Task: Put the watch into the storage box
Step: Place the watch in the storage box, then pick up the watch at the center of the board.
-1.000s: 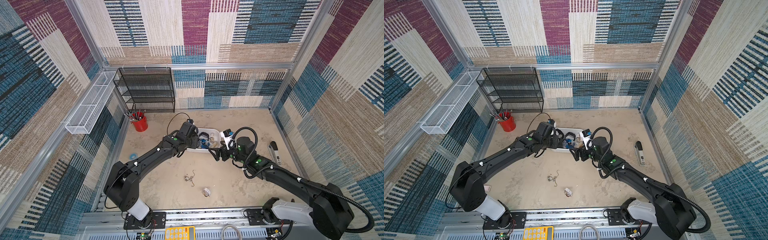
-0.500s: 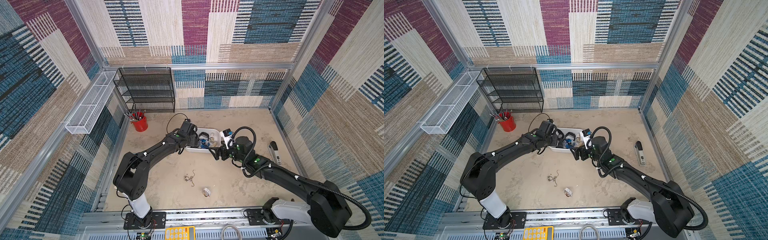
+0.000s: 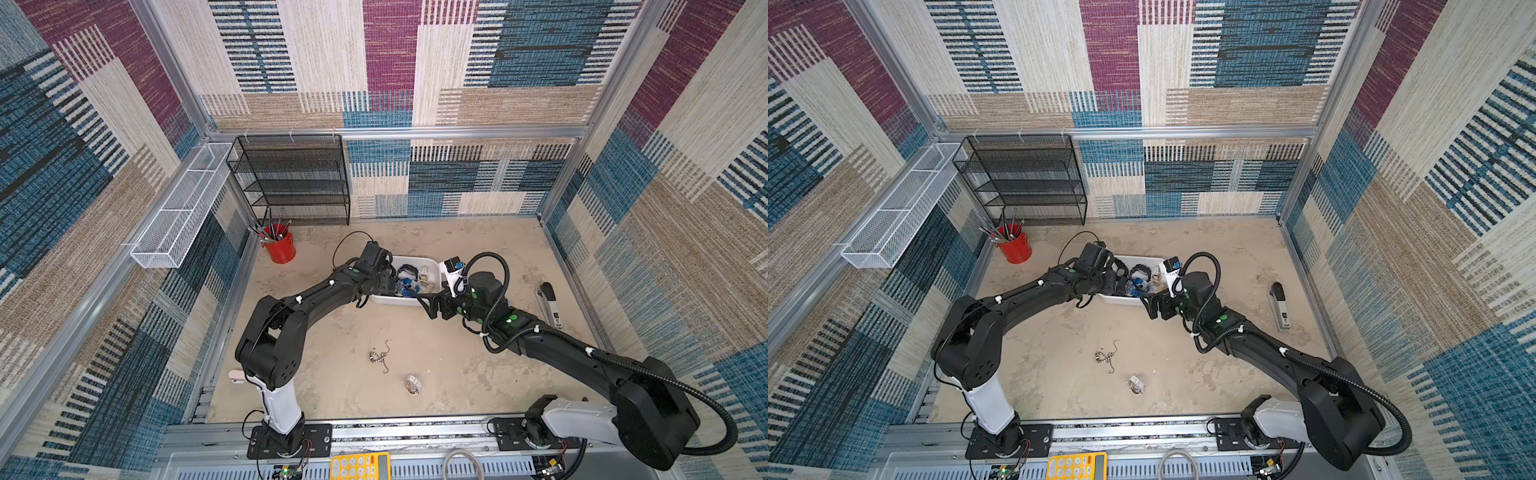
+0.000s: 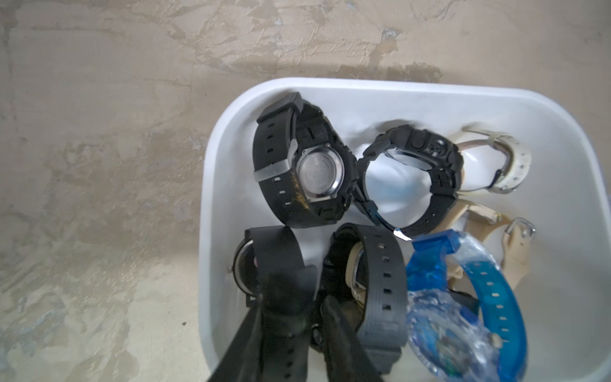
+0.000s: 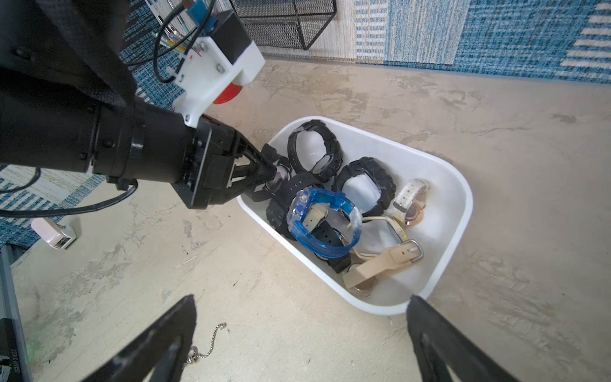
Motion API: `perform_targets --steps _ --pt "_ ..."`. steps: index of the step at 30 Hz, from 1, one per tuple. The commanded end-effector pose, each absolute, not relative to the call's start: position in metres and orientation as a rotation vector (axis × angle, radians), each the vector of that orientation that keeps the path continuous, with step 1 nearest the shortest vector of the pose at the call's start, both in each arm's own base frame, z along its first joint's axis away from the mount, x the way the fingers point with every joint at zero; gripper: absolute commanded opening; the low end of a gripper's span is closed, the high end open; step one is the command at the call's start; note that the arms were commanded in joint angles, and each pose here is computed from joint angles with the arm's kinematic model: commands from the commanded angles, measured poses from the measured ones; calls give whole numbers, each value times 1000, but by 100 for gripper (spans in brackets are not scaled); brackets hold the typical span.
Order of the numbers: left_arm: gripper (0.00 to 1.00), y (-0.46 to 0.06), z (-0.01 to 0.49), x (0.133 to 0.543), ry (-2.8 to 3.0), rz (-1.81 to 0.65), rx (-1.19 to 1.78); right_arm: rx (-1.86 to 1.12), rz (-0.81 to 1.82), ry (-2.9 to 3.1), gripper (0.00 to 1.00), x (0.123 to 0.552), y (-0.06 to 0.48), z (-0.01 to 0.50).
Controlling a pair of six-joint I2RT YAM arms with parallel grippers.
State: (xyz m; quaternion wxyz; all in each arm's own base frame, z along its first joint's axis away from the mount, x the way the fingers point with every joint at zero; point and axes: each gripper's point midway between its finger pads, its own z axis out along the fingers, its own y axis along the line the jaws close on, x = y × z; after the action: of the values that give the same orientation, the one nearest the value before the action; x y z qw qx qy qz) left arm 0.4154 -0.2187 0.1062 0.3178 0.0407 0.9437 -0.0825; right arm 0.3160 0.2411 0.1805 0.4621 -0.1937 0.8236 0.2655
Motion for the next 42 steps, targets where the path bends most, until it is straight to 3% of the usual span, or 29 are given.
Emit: perform_targets --steps 1,4,6,10,26,42 --pt "50 -226 126 418 2431 -295 90 -458 662 2012 100 319 243 187" --pt "70 -230 138 413 2393 -358 105 -459 661 2010 99 320 243 188" --pt "89 -232 144 406 2372 -409 124 -456 660 2010 100 320 243 188" --pt "99 -235 153 392 2309 -505 142 -458 667 2006 100 319 244 190" --pt "99 -199 165 340 2206 -544 87 -450 690 2073 100 302 237 181" --pt "99 -175 155 316 2196 -523 23 -576 775 2276 86 197 256 145"
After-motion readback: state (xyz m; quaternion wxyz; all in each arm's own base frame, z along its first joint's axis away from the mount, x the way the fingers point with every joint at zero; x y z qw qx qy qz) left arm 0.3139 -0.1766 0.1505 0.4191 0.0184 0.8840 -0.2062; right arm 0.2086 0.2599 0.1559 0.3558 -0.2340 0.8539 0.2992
